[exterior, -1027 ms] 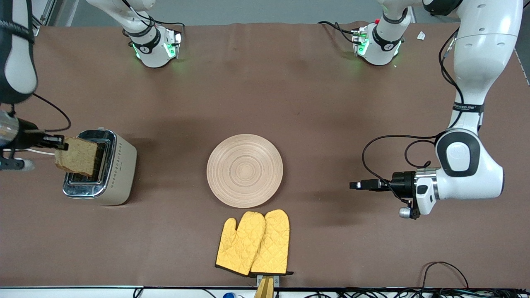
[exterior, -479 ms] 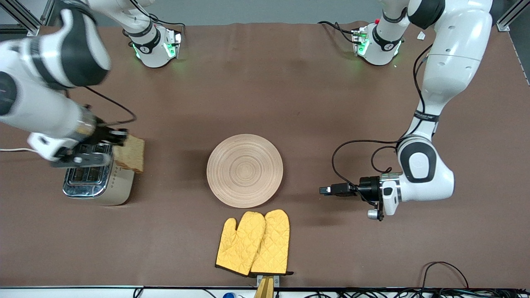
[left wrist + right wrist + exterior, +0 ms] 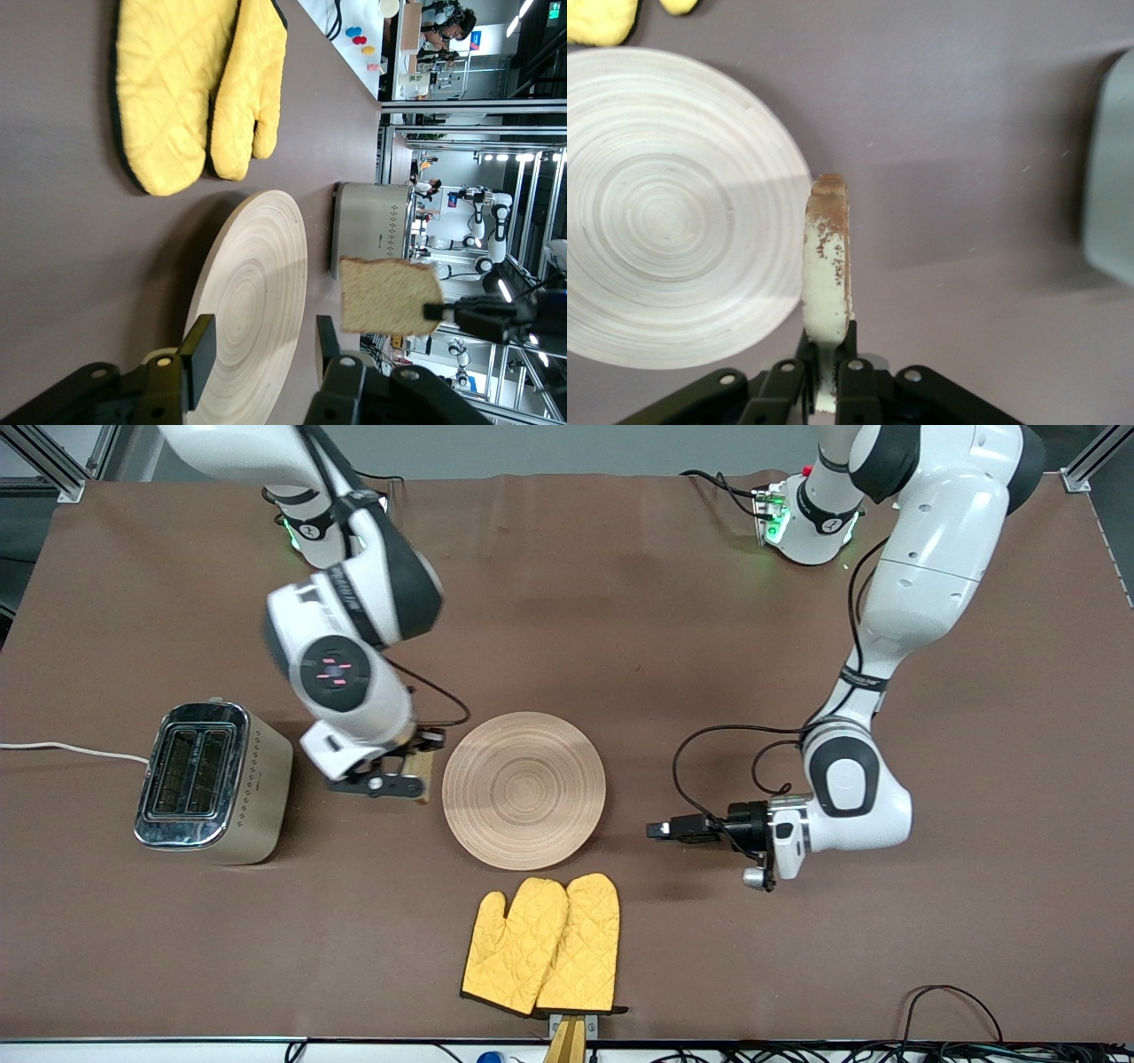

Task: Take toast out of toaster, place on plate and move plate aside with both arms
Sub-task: 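Lift the toast and carry it over the wooden plate with the right gripper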

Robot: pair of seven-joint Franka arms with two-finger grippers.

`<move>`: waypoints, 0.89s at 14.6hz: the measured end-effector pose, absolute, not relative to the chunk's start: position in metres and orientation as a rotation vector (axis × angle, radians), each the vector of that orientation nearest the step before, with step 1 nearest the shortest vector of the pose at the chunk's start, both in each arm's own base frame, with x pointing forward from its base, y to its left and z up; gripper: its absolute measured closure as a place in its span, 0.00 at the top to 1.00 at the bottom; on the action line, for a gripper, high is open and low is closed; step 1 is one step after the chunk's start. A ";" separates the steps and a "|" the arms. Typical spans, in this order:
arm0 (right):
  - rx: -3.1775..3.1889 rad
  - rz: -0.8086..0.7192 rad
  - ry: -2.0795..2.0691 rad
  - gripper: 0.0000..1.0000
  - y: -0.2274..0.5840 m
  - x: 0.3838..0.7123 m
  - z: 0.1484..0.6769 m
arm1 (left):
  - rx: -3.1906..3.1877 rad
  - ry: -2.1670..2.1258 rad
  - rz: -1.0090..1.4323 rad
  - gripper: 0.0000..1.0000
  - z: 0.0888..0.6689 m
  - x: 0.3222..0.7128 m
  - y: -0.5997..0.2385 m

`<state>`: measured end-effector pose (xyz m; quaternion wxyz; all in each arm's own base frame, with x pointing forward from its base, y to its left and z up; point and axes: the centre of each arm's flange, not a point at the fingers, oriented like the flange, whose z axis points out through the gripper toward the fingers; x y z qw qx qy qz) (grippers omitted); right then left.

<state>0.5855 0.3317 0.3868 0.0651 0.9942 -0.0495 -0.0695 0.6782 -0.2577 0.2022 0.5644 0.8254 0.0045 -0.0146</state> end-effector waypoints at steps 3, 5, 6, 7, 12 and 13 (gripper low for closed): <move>2.961 -0.166 -0.249 0.18 0.380 0.573 0.362 | 1.956 -0.019 -0.018 0.51 0.185 0.672 -0.267; 2.964 -0.102 -0.337 0.22 0.399 0.575 0.347 | 1.962 -0.035 -0.013 0.51 0.169 0.670 -0.262; 2.966 -0.083 -0.388 0.26 0.403 0.577 0.342 | 1.964 -0.037 -0.014 0.51 0.162 0.669 -0.261; 2.965 -0.071 -0.432 0.34 0.404 0.579 0.340 | 1.964 -0.039 -0.017 0.51 0.157 0.668 -0.261; 2.997 0.031 -0.545 0.82 0.392 0.605 0.386 | 1.942 -0.027 -0.045 0.52 0.146 0.658 -0.281; 3.004 0.054 -0.578 0.92 0.382 0.614 0.398 | 1.940 -0.027 -0.054 0.52 0.142 0.654 -0.287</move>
